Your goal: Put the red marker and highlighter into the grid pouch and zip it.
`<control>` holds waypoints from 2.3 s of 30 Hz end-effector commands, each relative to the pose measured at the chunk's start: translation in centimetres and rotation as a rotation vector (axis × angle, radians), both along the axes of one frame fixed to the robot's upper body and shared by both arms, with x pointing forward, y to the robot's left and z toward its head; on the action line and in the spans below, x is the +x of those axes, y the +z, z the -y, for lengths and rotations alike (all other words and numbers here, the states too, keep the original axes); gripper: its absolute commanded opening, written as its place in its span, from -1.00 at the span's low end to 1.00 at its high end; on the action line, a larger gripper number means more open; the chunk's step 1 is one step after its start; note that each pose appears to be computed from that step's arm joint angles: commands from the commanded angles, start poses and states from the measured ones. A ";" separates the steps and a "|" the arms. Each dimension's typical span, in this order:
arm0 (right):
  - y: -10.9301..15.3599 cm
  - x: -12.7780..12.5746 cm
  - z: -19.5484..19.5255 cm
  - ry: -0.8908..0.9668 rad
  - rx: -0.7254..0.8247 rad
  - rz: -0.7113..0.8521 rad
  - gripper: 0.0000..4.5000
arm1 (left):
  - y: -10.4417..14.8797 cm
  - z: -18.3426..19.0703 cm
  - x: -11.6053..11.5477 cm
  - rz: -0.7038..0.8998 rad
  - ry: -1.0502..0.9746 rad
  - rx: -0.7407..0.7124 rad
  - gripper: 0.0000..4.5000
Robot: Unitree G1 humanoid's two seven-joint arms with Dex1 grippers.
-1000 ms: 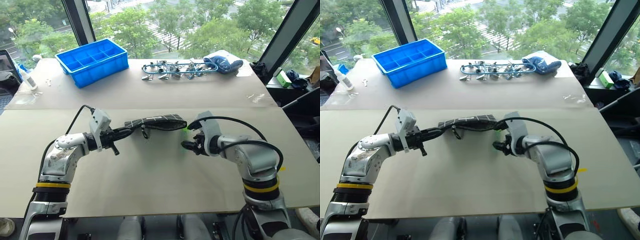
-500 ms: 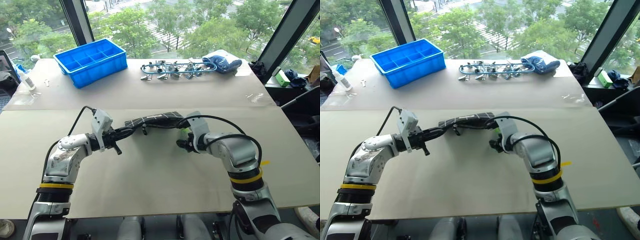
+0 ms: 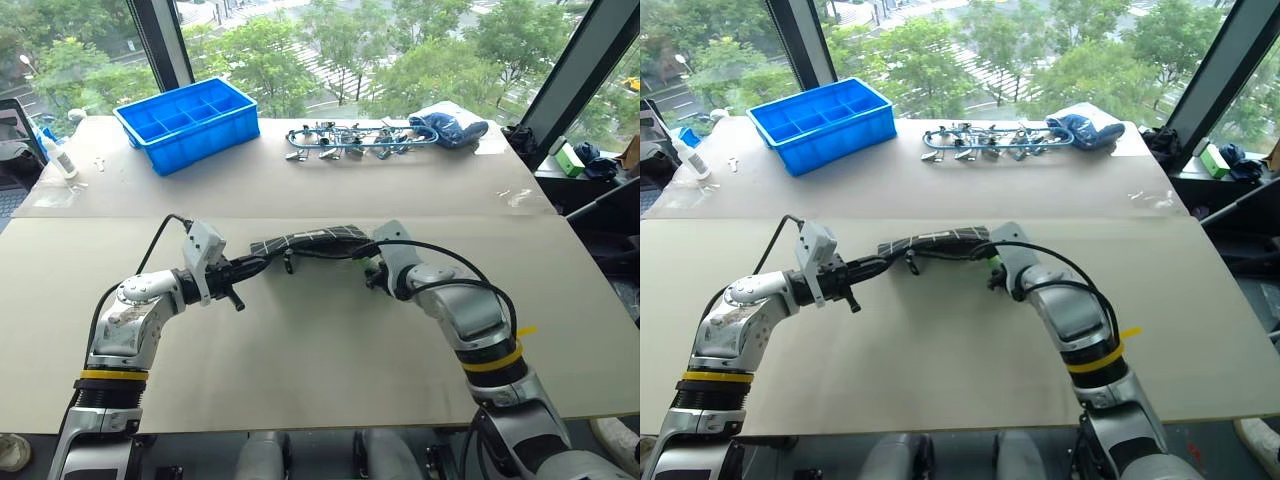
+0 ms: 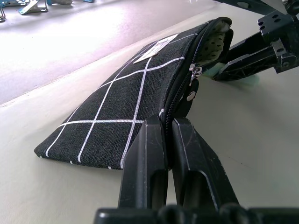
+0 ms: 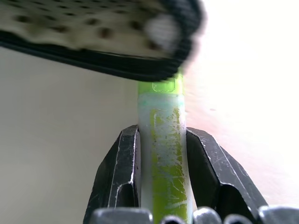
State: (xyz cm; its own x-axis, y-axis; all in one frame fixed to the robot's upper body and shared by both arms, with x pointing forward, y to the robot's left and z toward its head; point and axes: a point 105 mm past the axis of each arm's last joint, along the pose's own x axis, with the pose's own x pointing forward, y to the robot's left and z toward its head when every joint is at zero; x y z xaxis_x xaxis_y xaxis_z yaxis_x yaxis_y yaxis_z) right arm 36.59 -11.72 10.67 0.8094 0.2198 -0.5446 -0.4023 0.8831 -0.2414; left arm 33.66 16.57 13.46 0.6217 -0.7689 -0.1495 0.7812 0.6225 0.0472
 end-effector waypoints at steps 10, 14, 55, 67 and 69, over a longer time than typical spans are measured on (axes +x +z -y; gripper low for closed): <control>14.5 1.4 4.1 0.176 -0.159 0.659 -0.55 | 1.9 0.1 0.3 0.069 -0.027 -0.009 -1.00; 12.7 -3.6 -0.4 0.661 -0.359 0.674 -0.55 | 2.0 0.1 0.5 0.070 -0.033 -0.008 -1.00; 7.1 -1.4 -5.6 0.885 -0.720 0.675 -0.55 | 2.3 1.0 0.4 0.074 -0.072 -0.004 -1.00; 5.3 -1.8 -11.7 1.120 -0.736 0.790 -0.55 | 2.3 1.2 0.6 0.073 -0.068 -0.013 -1.00; 4.9 -1.4 -11.8 1.121 -0.730 0.787 -0.55 | 2.3 1.3 0.6 0.074 -0.067 -0.015 -1.00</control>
State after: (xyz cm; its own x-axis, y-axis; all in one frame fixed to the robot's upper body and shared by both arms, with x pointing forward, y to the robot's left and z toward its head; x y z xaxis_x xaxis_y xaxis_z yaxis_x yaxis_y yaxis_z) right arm 35.82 -1.31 15.04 0.5843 0.7285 -0.3575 -0.3670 -0.1557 -0.9171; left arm 34.24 16.05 14.22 0.5934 -0.7927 -0.1397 0.8042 0.5913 0.0610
